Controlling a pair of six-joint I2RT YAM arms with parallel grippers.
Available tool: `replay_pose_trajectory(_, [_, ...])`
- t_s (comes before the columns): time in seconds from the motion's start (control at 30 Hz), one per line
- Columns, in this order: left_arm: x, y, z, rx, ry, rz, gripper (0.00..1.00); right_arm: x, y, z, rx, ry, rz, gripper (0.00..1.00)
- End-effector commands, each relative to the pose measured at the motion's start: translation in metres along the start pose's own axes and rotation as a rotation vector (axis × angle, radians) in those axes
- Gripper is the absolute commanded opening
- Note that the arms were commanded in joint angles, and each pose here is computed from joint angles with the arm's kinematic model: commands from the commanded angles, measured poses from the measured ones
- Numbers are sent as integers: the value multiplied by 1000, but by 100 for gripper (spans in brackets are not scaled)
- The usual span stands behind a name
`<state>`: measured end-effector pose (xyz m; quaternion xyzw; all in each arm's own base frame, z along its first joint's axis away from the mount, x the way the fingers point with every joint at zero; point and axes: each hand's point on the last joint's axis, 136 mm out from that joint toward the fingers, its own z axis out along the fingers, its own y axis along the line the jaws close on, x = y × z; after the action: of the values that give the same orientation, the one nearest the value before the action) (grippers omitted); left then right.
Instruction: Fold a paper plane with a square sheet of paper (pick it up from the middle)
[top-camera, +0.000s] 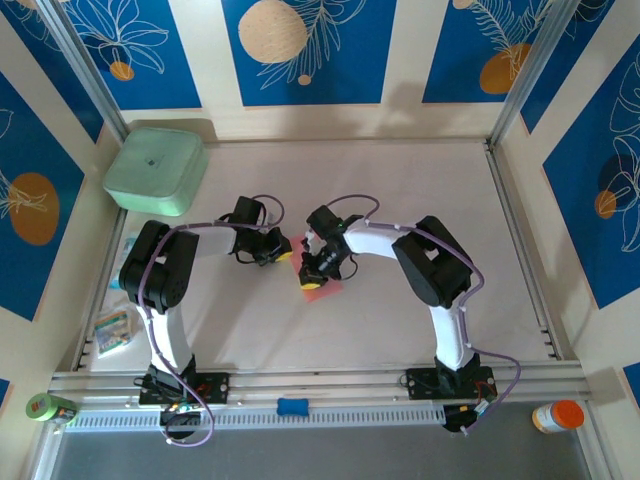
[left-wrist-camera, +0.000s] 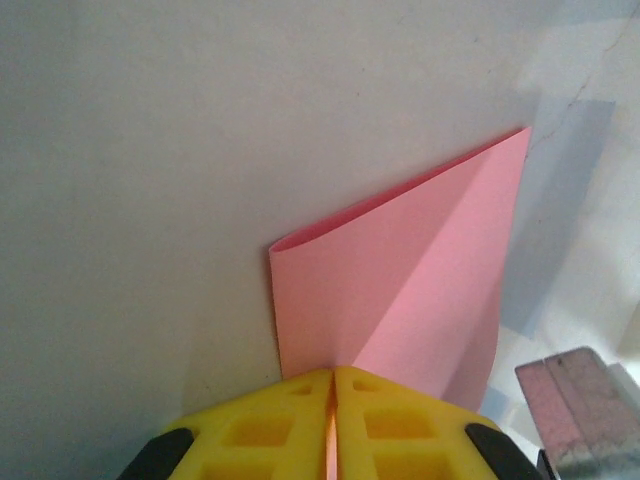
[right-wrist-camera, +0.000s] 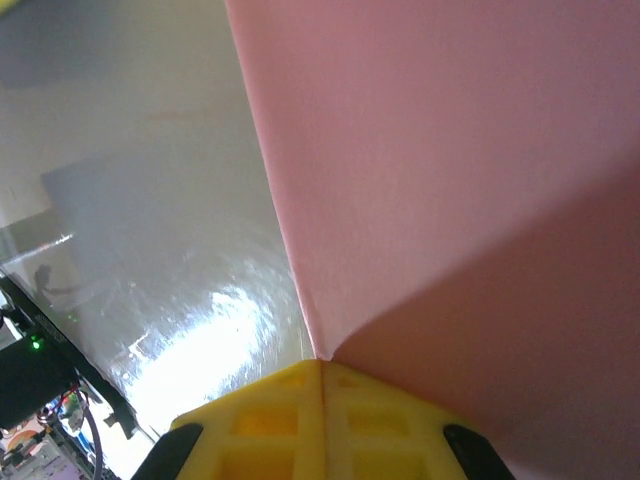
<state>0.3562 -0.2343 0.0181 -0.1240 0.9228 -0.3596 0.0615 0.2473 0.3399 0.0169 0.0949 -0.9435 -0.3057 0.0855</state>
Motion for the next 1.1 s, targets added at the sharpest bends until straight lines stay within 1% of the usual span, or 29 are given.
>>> replay_pose_trajectory(0.0, [12,35,10,-126,35,-44,12,33,-4,-1,15,87,13,0])
replay_pose_trajectory(0.33, [12,34,11,-119,40,-41,12,60,-8,-4,-1,128,0,0])
replay_pose_trajectory(0.47, [12,30,11,-105,43,-33,12,58,-2,-9,-11,111,-28,0])
replay_pose_trajectory(0.57, [10,22,10,-79,49,-11,13,42,4,-23,-5,31,-56,0])
replay_pose_trajectory(0.7, [2,-17,-4,25,45,63,17,10,-1,-59,-42,-138,-11,0])
replay_pose_trajectory(0.77, [-5,-36,-16,61,16,83,21,-3,-11,-71,-41,-189,15,3])
replay_pose_trajectory(0.83, [-11,-51,-27,91,-20,91,25,-17,-24,-74,0,-210,33,6])
replay_pose_trajectory(0.9, [-14,-54,-33,91,-51,77,29,-28,-29,-74,30,-207,28,6])
replay_pose_trajectory(1.0, [-17,-49,-39,72,-100,47,31,-41,-22,-66,40,-192,-11,8])
replay_pose_trajectory(1.07, [-18,-43,-43,53,-138,27,34,-48,-17,-59,57,-179,-33,8])
